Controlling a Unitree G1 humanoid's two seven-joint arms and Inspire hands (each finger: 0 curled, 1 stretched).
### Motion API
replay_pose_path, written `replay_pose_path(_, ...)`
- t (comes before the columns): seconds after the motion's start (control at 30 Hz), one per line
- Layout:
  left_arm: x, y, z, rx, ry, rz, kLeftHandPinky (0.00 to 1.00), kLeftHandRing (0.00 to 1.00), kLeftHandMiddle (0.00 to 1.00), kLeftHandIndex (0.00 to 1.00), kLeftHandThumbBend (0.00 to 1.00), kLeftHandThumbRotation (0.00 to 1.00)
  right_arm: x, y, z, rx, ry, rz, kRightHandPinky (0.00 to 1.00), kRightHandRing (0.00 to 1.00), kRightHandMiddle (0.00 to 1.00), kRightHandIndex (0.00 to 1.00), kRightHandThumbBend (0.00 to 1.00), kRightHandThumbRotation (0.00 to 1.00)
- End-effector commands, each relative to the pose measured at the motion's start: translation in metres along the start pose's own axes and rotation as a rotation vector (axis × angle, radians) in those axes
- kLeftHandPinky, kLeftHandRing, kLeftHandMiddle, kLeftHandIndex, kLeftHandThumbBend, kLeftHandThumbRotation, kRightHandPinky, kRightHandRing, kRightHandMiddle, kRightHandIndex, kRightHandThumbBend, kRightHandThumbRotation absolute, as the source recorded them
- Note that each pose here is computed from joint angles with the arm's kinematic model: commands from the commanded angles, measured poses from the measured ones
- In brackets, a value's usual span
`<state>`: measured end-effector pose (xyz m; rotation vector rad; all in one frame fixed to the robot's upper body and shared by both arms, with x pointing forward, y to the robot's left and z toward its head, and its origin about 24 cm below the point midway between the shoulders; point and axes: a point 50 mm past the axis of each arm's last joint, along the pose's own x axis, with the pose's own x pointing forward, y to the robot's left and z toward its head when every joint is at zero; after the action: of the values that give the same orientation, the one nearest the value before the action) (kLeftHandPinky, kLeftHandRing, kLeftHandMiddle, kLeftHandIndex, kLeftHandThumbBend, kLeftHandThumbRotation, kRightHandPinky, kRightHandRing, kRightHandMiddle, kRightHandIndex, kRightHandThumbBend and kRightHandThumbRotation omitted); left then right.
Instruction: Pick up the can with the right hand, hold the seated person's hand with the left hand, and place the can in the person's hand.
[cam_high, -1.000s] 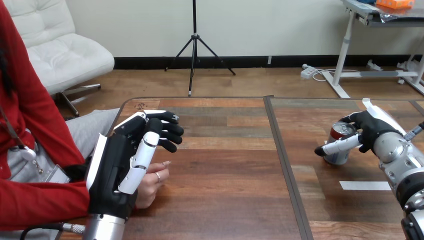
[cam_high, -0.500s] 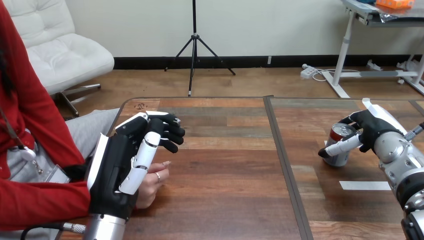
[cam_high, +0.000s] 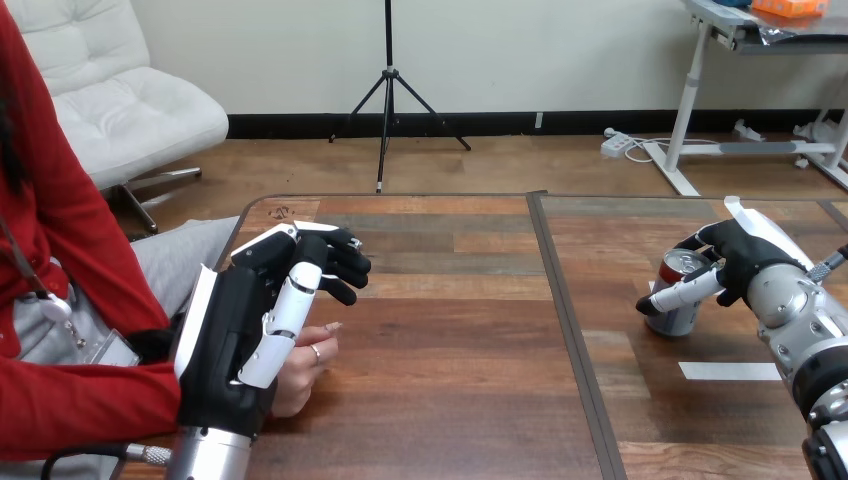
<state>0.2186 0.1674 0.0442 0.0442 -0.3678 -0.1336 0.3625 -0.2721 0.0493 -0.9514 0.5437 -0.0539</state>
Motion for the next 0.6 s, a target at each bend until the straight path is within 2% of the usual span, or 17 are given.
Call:
replay_pose_path(0.0, 0.0146, 0.0031, 0.0080, 0.012, -0.071, -0.005, 0.43, 0.52, 0.53, 0.52, 0.30, 0.74, 0.0005, -0.0048, 0.0147, 0.004, -0.054, -0.036, 0.58, 0.65, 0.71, 0.68, 0.83, 0.00)
replay_pose_path(0.57, 0.0145, 0.0044, 0.0077, 0.025, -0.064, -0.002, 0.42, 0.51, 0.52, 0.51, 0.33, 0.74, 0.0005, -0.0062, 0.0164, 0.002, -0.061, -0.049, 0.54, 0.56, 0.62, 0.64, 0.76, 0.00)
